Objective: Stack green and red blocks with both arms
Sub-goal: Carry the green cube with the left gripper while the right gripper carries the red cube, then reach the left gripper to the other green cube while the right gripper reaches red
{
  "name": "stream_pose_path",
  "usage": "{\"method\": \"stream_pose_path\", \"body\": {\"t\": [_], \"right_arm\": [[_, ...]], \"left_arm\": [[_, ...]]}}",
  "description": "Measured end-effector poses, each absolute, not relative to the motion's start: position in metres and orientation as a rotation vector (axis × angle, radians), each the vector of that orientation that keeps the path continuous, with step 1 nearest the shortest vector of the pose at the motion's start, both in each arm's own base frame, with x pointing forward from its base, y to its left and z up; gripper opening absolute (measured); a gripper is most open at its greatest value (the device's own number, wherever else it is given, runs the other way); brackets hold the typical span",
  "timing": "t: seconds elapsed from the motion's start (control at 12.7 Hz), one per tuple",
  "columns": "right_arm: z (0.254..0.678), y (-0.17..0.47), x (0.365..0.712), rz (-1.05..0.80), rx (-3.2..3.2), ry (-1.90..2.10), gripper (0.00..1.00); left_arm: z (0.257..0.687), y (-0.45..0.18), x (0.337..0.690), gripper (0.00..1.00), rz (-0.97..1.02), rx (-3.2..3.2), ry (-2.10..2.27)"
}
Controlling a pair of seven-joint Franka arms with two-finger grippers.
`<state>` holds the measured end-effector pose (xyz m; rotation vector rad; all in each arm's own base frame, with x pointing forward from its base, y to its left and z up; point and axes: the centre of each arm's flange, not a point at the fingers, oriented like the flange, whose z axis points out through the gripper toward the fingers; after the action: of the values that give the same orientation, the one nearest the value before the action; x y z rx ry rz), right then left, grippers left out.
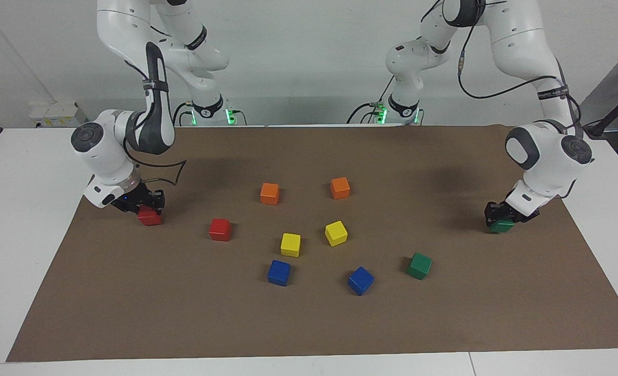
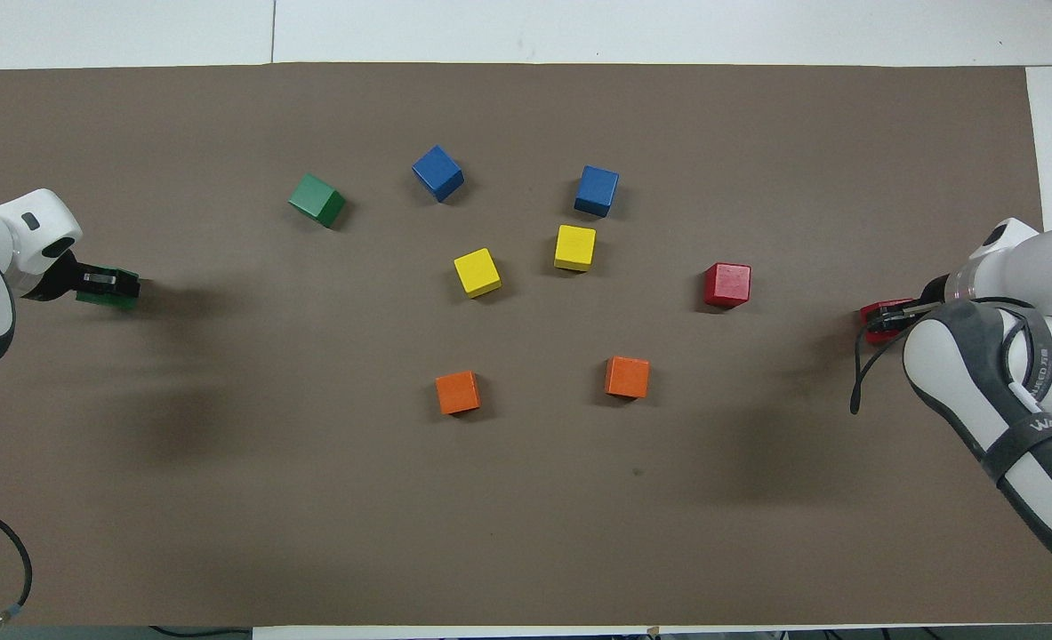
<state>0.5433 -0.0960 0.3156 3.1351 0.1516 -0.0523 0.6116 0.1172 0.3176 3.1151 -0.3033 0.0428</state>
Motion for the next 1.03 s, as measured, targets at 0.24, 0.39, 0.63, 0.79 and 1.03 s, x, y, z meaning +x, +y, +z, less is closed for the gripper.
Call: {"method": "stream_pose_path", "body": {"t": [0.24, 0.39, 0.63, 0.79, 1.03], "right_arm": [[0.313, -0.096, 0.542, -0.031, 3.132, 0.151, 0.75], [0.312, -0.096, 0.542, -0.034, 3.133, 0.151, 0.99], [0.324, -0.088, 0.540, -0.104, 3.154, 0.125, 1.00], [0.377, -0.049, 0.553, -0.186, 3.159, 0.047, 1.00], [0.443, 0.018, 0.577, -0.135, 3.148, -0.034, 1.00]], "left_arm": [[0.302, 0.131, 0.603, 0.55, 0.126, 3.134, -0.218], [0.300, 0.131, 0.597, 0.55, 0.182, 3.144, -0.131], [0.301, 0.130, 0.595, 0.55, 0.192, 3.145, -0.115], [0.309, 0.124, 0.599, 0.62, 0.121, 3.133, -0.134], [0.367, 0.116, 0.622, 0.99, 0.068, 3.125, -0.166]]}}
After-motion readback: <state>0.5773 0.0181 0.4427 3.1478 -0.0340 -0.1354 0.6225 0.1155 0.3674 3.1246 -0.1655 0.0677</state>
